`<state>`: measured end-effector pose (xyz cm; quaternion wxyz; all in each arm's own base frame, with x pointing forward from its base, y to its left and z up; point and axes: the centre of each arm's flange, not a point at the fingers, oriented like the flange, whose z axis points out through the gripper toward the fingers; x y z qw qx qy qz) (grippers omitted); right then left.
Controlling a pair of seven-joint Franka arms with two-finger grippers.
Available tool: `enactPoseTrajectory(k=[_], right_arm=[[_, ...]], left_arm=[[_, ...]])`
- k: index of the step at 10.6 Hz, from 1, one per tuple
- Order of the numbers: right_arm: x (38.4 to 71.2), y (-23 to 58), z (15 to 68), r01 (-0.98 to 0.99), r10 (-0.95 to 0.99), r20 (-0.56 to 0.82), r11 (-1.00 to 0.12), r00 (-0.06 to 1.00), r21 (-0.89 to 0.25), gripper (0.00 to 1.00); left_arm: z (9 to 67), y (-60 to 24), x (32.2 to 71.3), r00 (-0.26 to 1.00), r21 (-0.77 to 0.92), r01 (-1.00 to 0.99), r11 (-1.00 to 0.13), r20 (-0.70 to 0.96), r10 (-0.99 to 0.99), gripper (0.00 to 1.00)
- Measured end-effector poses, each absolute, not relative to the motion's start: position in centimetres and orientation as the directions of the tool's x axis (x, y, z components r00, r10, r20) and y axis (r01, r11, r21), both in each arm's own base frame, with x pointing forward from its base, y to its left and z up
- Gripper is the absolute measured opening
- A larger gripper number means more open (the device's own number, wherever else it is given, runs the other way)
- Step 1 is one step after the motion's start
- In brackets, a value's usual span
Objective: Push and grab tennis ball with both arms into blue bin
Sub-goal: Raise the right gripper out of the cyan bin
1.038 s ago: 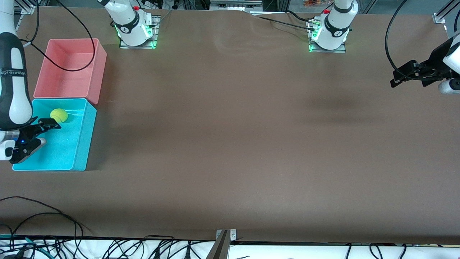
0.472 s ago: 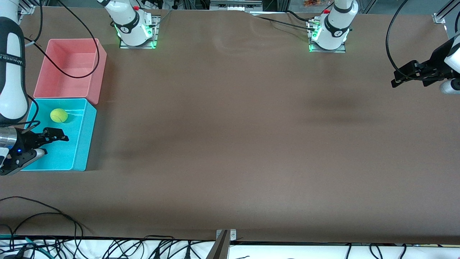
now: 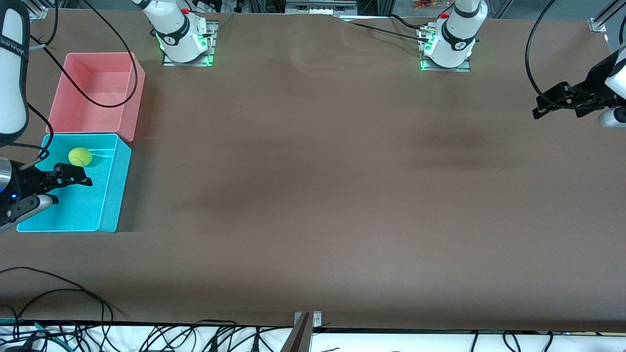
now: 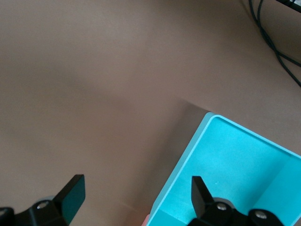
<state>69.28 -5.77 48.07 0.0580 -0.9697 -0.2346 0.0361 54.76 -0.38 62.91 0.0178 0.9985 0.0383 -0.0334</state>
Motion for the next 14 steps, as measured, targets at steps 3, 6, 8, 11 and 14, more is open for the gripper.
enactPoseTrajectory(k=[3, 6, 8, 11, 14], right_arm=[[68.7, -2.2, 50.5, 0.414, 0.423, -0.053, -0.902, 0.905, -0.124, 1.00], [67.3, 1.8, 55.4, 0.353, 0.355, -0.014, -0.932, 0.935, -0.089, 1.00], [64.7, 3.8, 58.7, 0.250, 0.251, -0.005, -0.966, 0.968, -0.070, 1.00], [61.0, 3.2, 60.0, 0.110, 0.111, -0.018, -0.992, 0.994, -0.065, 1.00], [57.1, 0.4, 61.0, 0.036, 0.036, -0.003, -0.997, 0.999, -0.062, 1.00]], left_arm=[[62.9, -0.4, 54.8, 0.995, 0.033, 0.077, -0.996, -0.068, 0.075, 1.00], [62.9, -0.4, 54.8, 0.995, 0.033, 0.077, -0.996, -0.068, 0.075, 1.00], [62.9, -0.4, 54.8, 0.995, 0.033, 0.078, -0.996, -0.068, 0.075, 1.00], [62.9, -0.4, 54.8, 0.995, 0.033, 0.078, -0.996, -0.068, 0.075, 1.00], [62.9, -0.4, 54.8, 0.995, 0.033, 0.078, -0.996, -0.069, 0.076, 1.00]])
